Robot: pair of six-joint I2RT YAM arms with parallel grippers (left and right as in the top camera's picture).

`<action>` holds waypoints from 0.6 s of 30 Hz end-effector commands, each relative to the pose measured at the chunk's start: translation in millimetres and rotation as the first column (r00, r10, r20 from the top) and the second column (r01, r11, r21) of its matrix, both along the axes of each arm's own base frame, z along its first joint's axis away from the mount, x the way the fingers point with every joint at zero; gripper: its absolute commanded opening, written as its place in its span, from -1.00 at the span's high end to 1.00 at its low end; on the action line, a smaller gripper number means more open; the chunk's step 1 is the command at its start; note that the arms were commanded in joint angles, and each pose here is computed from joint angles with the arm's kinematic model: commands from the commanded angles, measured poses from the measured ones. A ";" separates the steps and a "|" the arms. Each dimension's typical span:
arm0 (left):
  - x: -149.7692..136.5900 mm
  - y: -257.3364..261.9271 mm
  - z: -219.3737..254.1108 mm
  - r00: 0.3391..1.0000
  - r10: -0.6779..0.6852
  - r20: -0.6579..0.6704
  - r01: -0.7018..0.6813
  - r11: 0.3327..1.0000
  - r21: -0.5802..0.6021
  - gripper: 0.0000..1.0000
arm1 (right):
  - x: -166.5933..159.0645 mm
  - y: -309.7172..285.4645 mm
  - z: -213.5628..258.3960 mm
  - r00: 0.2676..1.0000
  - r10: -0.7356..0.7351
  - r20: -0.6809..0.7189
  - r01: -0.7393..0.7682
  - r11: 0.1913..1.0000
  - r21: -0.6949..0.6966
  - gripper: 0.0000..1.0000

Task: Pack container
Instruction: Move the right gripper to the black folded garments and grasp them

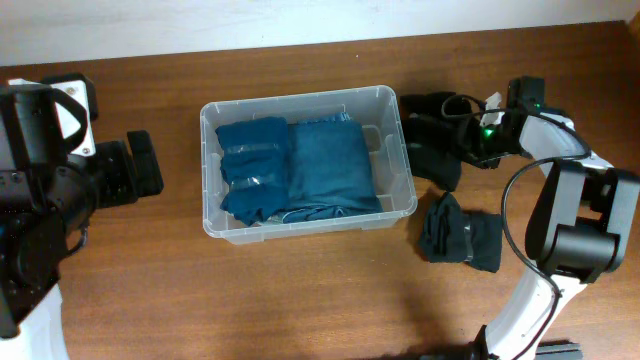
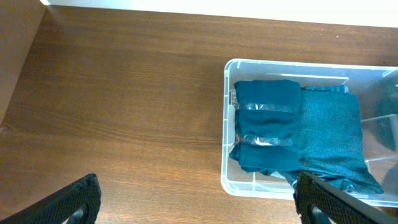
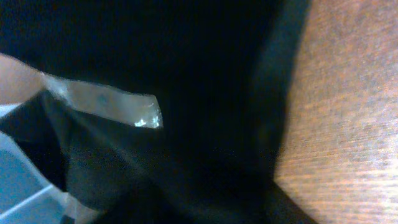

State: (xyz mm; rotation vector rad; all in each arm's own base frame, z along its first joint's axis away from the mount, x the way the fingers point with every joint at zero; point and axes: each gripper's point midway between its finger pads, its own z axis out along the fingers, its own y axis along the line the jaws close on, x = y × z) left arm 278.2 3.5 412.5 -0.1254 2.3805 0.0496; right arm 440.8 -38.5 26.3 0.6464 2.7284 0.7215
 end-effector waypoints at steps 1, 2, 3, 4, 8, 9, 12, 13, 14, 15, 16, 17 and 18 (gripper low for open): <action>-3.0 3.7 3.5 1.000 0.017 0.014 -0.017 1.000 0.004 -0.99 | -2.2 11.7 -6.2 1.000 0.029 -0.009 -0.029 0.999 0.041 0.34; -3.1 3.7 3.5 1.000 0.017 0.014 -0.017 1.000 0.004 -0.99 | -2.8 11.7 -6.3 0.999 0.029 -0.013 -0.029 0.999 0.041 0.24; -3.1 3.7 3.5 1.000 0.017 0.014 -0.017 1.000 0.004 -0.99 | -3.7 11.8 -6.7 0.999 0.028 -0.017 -0.028 0.999 0.041 -0.15; -3.1 3.7 3.5 1.000 0.017 0.014 -0.017 1.000 0.004 -0.99 | -5.1 10.8 -7.9 0.999 0.027 -0.026 -0.026 0.999 0.034 -0.42; -3.1 3.7 3.5 1.000 0.017 0.014 -0.017 1.000 0.004 -0.99 | -15.0 -2.6 -24.1 0.996 0.002 -0.086 -0.006 0.999 -0.049 -0.78; -3.1 3.7 3.5 1.000 0.017 0.014 -0.017 1.000 0.004 -0.99 | -16.3 -3.5 -27.7 0.996 0.000 -0.092 -0.005 0.999 -0.048 -0.78; -3.1 3.7 3.5 1.000 0.017 0.014 -0.017 1.000 0.004 -0.99 | -18.3 -1.6 -39.5 0.994 0.003 -0.106 -0.004 1.000 -0.016 -0.77; -3.0 3.7 3.5 1.000 0.017 0.014 -0.017 1.000 0.004 -0.99 | -17.2 3.0 -41.9 0.995 0.011 -0.102 -0.010 1.000 0.013 -0.76; -3.1 3.7 3.5 1.000 0.017 0.014 -0.017 1.000 0.004 -0.99 | -15.4 6.6 -42.7 0.996 0.021 -0.091 -0.017 0.999 0.036 -0.74; -3.1 3.7 3.5 1.000 0.017 0.014 -0.017 1.000 0.004 -0.99 | -12.0 15.6 -43.4 0.997 0.051 -0.063 -0.046 0.995 0.085 -0.71; -3.1 3.7 3.5 1.000 0.017 0.014 -0.017 1.000 0.004 -0.99 | -8.3 24.1 -43.7 0.997 0.070 -0.039 -0.065 0.989 0.130 -0.68; -3.1 3.7 3.5 1.000 0.017 0.014 -0.017 1.000 0.004 -0.99 | -6.3 28.0 -45.1 0.997 0.076 -0.027 -0.071 0.986 0.154 -0.63; -3.1 3.7 3.5 1.000 0.017 0.014 -0.017 1.000 0.004 -0.99 | -4.1 31.7 -46.0 0.997 0.082 -0.014 -0.078 0.981 0.175 -0.56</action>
